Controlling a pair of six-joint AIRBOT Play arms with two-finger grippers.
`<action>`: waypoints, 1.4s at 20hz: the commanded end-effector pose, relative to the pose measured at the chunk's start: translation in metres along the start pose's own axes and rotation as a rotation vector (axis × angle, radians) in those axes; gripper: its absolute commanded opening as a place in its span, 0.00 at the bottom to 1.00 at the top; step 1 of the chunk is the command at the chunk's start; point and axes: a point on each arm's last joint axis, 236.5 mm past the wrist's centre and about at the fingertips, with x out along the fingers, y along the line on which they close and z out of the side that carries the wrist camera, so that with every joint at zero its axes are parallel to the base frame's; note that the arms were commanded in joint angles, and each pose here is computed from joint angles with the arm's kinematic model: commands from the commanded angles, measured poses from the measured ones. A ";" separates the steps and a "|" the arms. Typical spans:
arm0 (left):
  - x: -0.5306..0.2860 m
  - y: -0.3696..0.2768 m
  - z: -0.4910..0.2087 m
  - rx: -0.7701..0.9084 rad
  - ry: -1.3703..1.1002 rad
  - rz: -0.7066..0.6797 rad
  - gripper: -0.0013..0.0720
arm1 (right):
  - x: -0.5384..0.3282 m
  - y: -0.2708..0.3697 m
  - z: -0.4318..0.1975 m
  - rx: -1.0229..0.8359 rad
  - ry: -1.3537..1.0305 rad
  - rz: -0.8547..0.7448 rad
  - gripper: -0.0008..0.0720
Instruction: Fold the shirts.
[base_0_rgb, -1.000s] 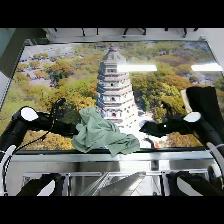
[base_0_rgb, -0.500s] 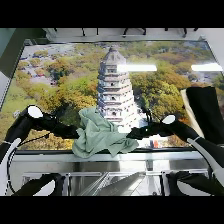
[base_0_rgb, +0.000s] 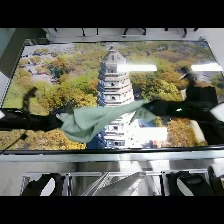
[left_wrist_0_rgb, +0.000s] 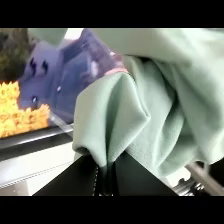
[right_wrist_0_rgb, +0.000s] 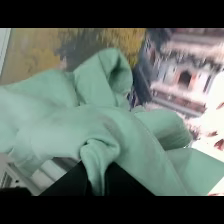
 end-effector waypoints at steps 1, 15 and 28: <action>-0.083 -0.056 0.009 0.061 -0.170 -0.002 0.04 | -0.085 0.041 0.052 -0.169 -0.201 -0.148 0.06; -0.215 -0.161 0.050 0.221 -0.489 -0.068 0.04 | -0.173 0.068 0.090 -0.388 -0.250 -0.394 0.06; 0.215 -0.075 0.213 0.295 0.053 -0.086 0.04 | 0.074 -0.208 0.077 0.055 0.113 -0.524 0.06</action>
